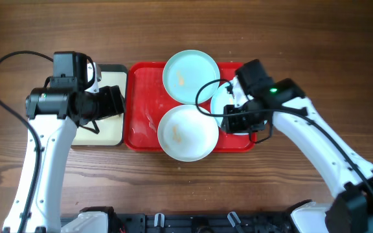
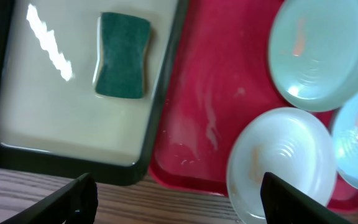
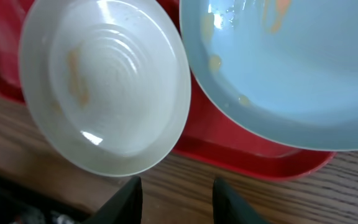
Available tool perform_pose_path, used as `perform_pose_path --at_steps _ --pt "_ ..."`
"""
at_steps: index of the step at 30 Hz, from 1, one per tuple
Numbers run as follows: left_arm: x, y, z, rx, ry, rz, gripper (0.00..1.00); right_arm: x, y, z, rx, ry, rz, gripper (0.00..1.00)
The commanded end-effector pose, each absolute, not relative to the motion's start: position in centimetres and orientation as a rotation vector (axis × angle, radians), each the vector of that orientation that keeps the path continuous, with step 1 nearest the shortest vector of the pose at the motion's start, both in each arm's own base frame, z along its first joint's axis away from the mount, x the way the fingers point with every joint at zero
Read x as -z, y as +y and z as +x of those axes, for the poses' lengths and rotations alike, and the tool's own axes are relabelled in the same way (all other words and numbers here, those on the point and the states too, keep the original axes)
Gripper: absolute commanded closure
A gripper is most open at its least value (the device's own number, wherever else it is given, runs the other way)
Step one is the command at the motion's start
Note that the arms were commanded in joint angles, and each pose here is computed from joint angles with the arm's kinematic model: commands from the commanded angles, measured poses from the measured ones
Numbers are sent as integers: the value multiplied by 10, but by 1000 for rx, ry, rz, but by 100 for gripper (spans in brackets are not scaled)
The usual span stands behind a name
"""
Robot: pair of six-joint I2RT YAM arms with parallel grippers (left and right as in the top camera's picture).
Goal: Clean dirty plates on tray and stack at the side
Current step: 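Move the left gripper to the sponge and the right gripper to the white plate rim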
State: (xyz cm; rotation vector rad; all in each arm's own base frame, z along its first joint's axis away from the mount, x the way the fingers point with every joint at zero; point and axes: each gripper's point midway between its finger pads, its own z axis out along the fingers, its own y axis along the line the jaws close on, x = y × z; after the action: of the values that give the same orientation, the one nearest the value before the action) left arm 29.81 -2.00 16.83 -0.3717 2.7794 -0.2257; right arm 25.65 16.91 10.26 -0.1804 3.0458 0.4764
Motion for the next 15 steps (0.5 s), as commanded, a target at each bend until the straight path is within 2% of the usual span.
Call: perform_pose_path --at_steps 1,5,11,15 --pt "-157 -8 304 144 2806 -439 19 -76 167 258 -308 3078 -150 63" --pt "-148 -8 305 139 2836 -445 23 -54 177 262 -313 3082 -138 72" --pt "-147 -8 310 141 2827 -444 24 -27 181 268 -300 3106 -135 74" --pt "-147 -8 310 141 2827 -444 24 -18 185 268 -317 3128 -134 85"
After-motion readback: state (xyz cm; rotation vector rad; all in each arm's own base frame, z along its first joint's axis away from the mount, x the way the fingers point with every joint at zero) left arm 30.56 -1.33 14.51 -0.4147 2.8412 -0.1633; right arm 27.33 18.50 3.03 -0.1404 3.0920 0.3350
